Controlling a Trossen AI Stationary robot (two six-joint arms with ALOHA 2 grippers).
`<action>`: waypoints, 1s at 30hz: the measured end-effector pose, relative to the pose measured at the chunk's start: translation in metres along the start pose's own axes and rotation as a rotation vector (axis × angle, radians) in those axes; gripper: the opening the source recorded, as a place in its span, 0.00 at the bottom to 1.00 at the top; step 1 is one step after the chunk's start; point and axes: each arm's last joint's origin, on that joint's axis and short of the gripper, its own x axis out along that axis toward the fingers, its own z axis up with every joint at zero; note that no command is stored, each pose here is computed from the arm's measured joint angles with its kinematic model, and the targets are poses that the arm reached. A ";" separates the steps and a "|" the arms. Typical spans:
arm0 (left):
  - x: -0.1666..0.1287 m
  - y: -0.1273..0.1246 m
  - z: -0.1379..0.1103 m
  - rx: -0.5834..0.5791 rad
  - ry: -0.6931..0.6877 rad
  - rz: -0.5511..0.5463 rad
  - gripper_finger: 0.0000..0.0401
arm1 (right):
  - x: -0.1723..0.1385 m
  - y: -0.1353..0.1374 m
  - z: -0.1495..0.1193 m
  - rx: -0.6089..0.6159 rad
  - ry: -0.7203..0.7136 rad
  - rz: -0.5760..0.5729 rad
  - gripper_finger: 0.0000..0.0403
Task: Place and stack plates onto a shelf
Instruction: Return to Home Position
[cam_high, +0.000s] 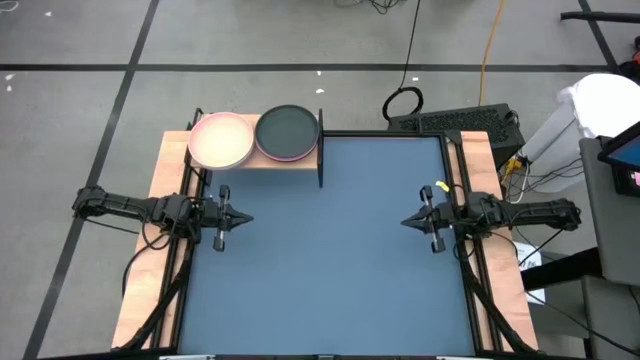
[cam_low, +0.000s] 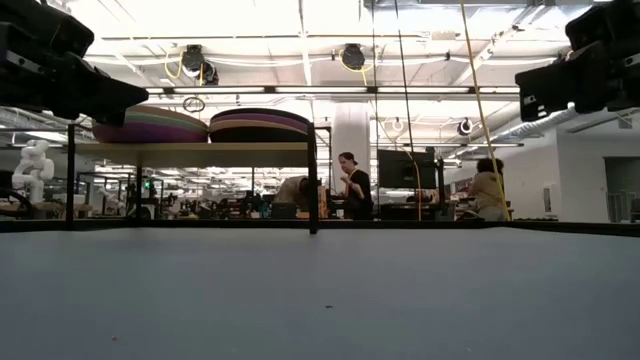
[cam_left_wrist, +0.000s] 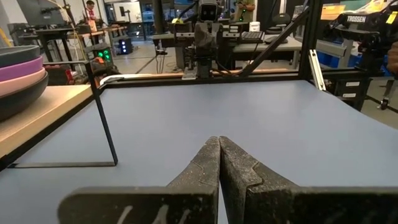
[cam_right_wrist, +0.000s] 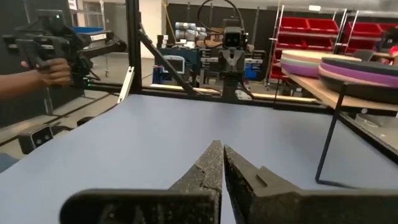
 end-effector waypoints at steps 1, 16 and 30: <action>0.000 0.000 0.000 0.000 0.000 0.000 0.01 | 0.000 0.000 0.000 0.009 0.002 -0.006 0.00; 0.000 0.000 0.000 0.012 0.000 0.000 0.01 | 0.001 0.005 -0.001 0.008 0.018 0.027 0.00; 0.000 0.000 0.000 -0.021 0.000 0.000 0.01 | -0.002 0.005 0.003 -0.040 -0.038 0.026 0.00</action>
